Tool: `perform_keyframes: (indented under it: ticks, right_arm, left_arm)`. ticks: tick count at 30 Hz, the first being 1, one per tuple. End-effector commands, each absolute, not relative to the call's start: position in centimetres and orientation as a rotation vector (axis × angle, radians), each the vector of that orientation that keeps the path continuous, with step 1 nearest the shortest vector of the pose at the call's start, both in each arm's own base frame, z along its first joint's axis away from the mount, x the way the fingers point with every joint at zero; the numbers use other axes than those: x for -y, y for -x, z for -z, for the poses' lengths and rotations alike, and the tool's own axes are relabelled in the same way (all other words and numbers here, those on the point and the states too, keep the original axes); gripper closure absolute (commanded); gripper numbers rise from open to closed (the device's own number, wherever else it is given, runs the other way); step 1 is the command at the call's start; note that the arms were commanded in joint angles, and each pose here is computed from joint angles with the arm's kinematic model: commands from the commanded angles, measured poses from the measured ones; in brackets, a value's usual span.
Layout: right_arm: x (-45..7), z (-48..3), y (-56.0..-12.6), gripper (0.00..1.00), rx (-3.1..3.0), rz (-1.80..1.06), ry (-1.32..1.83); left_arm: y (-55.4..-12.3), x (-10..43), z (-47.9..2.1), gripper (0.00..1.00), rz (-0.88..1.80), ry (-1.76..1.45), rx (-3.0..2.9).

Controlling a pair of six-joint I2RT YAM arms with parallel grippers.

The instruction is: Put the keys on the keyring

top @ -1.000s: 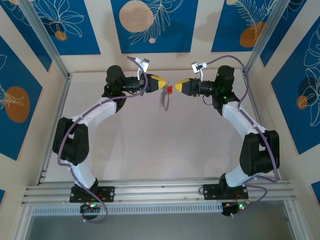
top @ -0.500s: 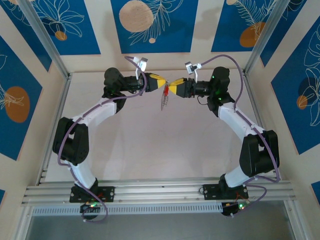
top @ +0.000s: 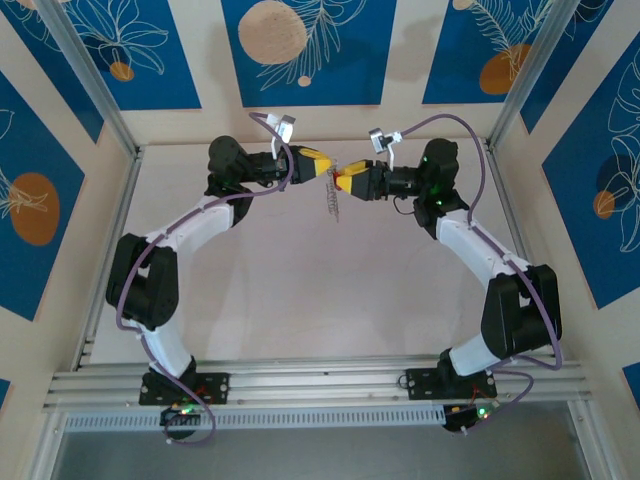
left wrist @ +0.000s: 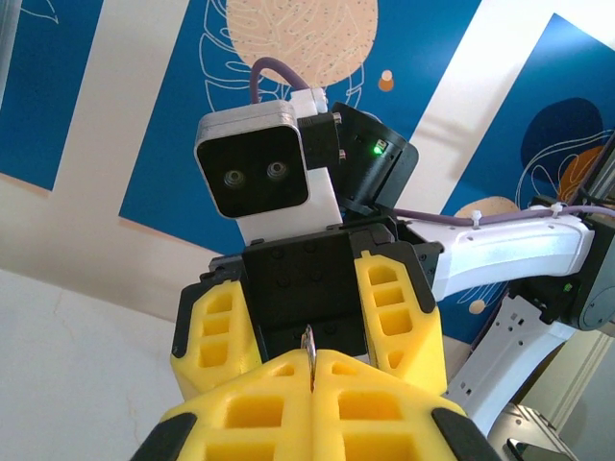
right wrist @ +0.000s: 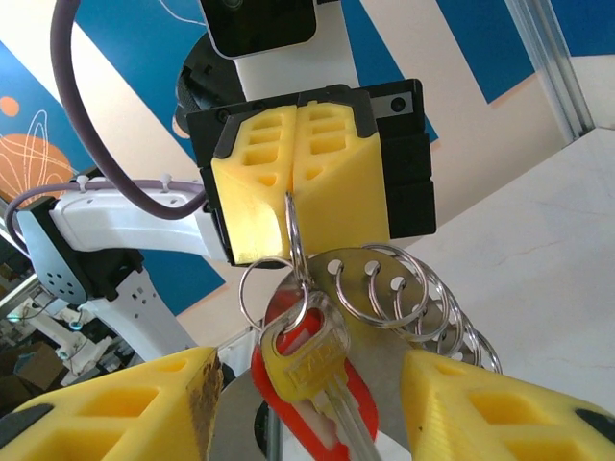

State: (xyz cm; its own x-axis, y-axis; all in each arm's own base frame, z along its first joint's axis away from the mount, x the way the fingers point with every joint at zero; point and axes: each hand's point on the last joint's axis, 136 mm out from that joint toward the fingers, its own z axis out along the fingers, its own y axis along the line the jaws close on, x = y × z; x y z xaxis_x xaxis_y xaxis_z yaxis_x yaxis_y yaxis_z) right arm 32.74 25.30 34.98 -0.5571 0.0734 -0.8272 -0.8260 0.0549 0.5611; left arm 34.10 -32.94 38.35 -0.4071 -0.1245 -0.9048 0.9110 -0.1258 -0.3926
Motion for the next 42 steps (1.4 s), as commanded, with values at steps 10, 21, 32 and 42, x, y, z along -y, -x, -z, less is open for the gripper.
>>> perform_keyframes:
  ticks: [10, 21, 32, 42]
  right_arm:
    - [-25.6, -35.3, -32.5, 0.6, -1.6, -1.555, 0.767]
    - [-25.8, -34.7, -32.8, 0.85, -1.622, -1.536, 0.749]
    - [-26.5, -34.1, -32.5, 1.0, -1.636, -1.548, 0.758]
    - [-28.9, -34.1, -32.1, 1.0, -1.632, -1.59, 0.827]
  left_arm:
    - [-33.6, 33.0, -39.4, 1.0, 1.645, -0.955, -1.28]
    - [-33.4, 33.0, -39.8, 1.0, 1.649, -0.95, -1.268]
    - [-33.3, 32.8, -40.3, 1.0, 1.637, -0.928, -1.251]
    - [-33.4, 32.8, -39.9, 1.0, 1.634, -0.895, -1.261]
